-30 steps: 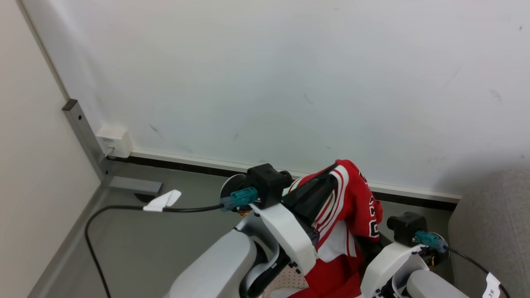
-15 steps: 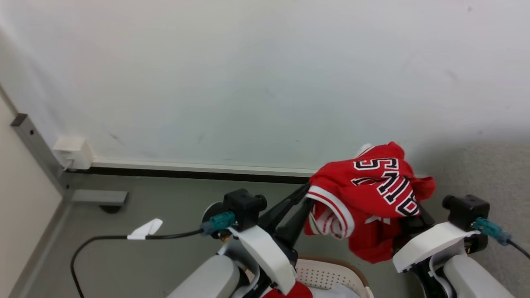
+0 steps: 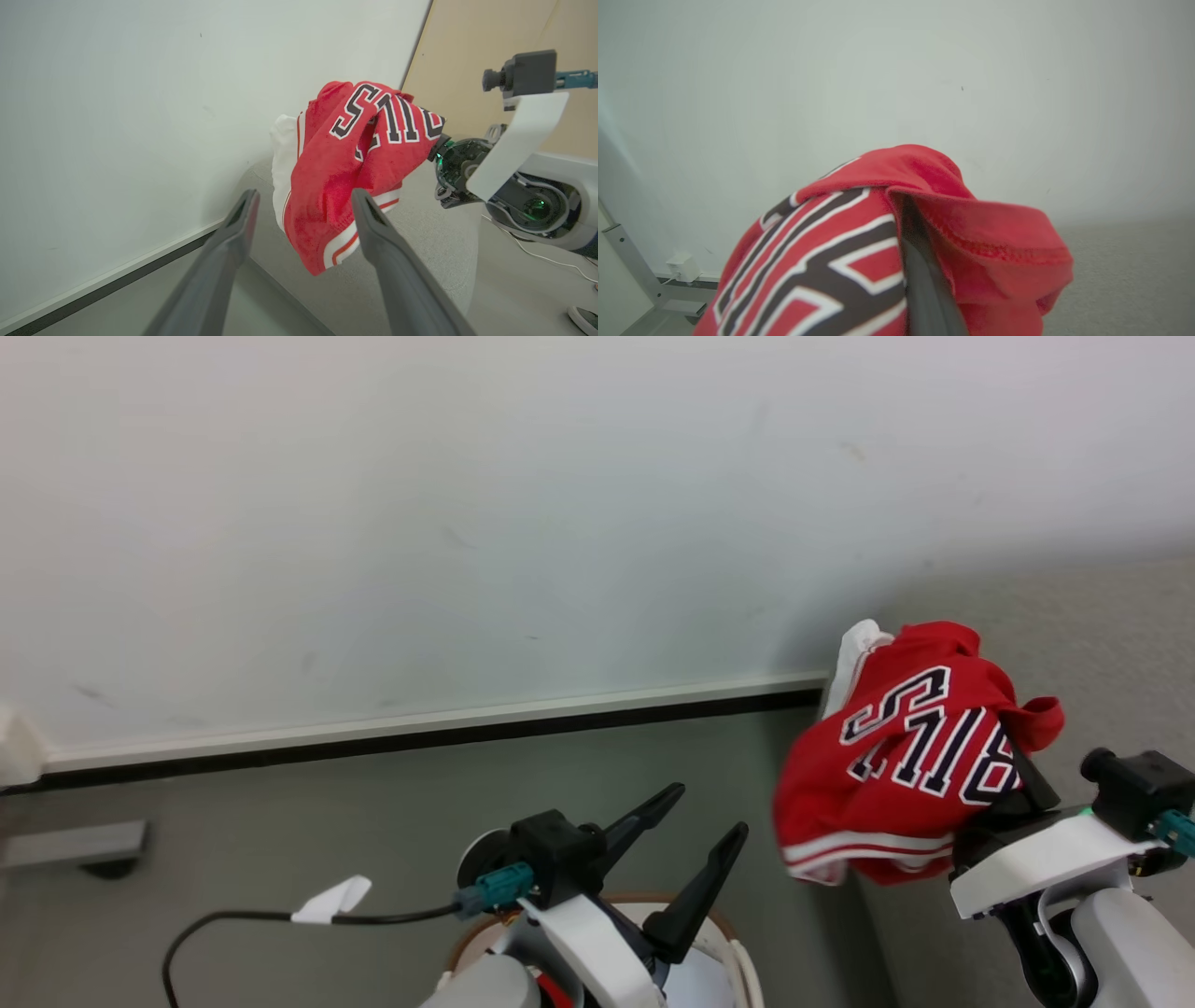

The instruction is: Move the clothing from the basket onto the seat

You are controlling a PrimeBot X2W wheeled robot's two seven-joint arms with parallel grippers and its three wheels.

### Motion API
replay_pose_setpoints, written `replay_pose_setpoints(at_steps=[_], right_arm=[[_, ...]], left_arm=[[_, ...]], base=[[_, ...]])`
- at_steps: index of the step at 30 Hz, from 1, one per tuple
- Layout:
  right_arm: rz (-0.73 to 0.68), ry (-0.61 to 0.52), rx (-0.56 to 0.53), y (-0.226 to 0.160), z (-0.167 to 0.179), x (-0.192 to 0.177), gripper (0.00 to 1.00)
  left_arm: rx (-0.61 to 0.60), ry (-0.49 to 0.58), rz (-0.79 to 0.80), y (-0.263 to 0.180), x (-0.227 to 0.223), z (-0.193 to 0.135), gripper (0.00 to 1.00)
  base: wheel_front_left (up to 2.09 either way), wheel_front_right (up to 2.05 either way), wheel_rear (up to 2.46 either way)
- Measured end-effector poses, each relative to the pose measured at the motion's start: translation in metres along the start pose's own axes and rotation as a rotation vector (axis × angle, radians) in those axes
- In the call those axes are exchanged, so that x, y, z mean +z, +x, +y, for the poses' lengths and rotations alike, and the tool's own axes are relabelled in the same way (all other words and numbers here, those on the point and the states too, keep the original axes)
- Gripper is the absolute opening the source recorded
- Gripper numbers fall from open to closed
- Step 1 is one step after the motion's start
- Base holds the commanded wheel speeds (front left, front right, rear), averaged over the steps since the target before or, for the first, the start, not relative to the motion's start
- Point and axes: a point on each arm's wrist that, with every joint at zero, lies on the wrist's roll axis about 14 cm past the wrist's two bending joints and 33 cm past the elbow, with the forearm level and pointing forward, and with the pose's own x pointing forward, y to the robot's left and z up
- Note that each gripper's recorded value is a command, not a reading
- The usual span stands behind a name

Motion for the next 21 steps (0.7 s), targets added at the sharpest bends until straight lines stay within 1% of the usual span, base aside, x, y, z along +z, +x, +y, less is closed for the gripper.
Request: replay_pose_setpoints(at_steps=[12,16,21], right_arm=[[-0.046,-0.059,-0.228,-0.062,-0.072,0.022,0.0],[-0.05,-0.061,-0.288,-0.082,-0.084,0.023,0.0],[-0.044,-0.07,-0.328,-0.093,-0.093,0.022,0.0]], left_arm=[[-0.167,0.0,0.029,0.038,-0.026,-0.031,1.0],[-0.206,-0.015,0.04,0.047,-0.035,-0.039,1.0],[-0.242,-0.03,0.052,0.055,-0.044,-0.047,1.0]], base=[[0.0,0.0,0.0],[0.0,0.0,0.0],[0.0,0.0,0.0]])
